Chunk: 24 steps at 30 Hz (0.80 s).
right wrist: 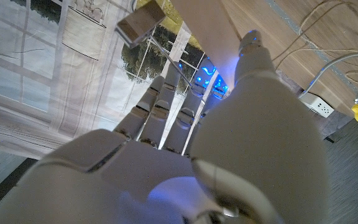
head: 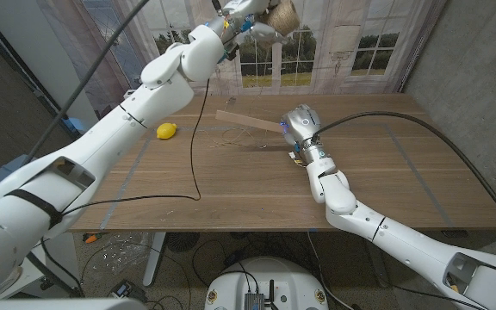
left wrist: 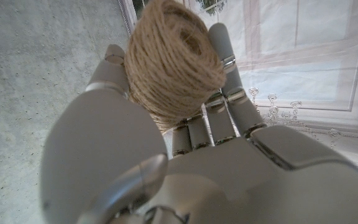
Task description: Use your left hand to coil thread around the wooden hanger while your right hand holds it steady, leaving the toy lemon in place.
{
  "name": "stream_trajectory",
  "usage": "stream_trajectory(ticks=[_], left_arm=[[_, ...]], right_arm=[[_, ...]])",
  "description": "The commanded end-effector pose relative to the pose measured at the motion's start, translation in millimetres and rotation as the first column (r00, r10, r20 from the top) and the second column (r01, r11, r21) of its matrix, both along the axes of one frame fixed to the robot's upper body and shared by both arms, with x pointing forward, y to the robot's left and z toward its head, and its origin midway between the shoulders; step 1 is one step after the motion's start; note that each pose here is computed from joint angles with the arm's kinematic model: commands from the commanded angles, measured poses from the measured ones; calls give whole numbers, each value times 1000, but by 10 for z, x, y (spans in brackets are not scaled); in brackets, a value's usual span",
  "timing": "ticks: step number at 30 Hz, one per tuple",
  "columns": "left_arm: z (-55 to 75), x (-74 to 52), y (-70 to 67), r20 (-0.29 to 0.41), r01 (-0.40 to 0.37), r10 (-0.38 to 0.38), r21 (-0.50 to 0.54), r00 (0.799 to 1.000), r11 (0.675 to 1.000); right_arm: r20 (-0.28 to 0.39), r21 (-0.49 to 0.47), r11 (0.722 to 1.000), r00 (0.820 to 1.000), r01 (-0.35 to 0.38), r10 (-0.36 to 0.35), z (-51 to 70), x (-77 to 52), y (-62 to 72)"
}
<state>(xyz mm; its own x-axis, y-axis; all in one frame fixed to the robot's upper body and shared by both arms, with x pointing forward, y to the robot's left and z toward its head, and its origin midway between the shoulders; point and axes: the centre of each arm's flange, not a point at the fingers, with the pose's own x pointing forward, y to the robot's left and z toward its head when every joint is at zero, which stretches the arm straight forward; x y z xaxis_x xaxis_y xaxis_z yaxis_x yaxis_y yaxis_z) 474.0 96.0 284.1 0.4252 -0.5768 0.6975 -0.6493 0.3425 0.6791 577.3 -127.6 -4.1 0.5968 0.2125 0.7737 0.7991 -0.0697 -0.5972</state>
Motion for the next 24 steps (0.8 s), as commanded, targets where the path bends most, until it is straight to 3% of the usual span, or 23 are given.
stream_trajectory(ticks=[1,6,14,21,24], left_arm=[[-61,-224,39,-163,117,-104,70,981,991],[-112,-304,70,-227,216,-198,58,953,975],[-199,-428,142,-333,343,-312,37,890,939],[-367,-419,255,-432,415,-376,-5,820,910],[-479,-394,313,-449,421,-385,-22,806,907]], right_arm=[[-4,22,999,999,41,-41,156,123,-90],[-22,14,999,999,49,-49,194,193,-70],[-38,21,997,997,69,-68,271,293,-51],[-36,88,992,995,91,-88,352,355,-95],[-20,132,986,995,101,-100,392,363,-114]])
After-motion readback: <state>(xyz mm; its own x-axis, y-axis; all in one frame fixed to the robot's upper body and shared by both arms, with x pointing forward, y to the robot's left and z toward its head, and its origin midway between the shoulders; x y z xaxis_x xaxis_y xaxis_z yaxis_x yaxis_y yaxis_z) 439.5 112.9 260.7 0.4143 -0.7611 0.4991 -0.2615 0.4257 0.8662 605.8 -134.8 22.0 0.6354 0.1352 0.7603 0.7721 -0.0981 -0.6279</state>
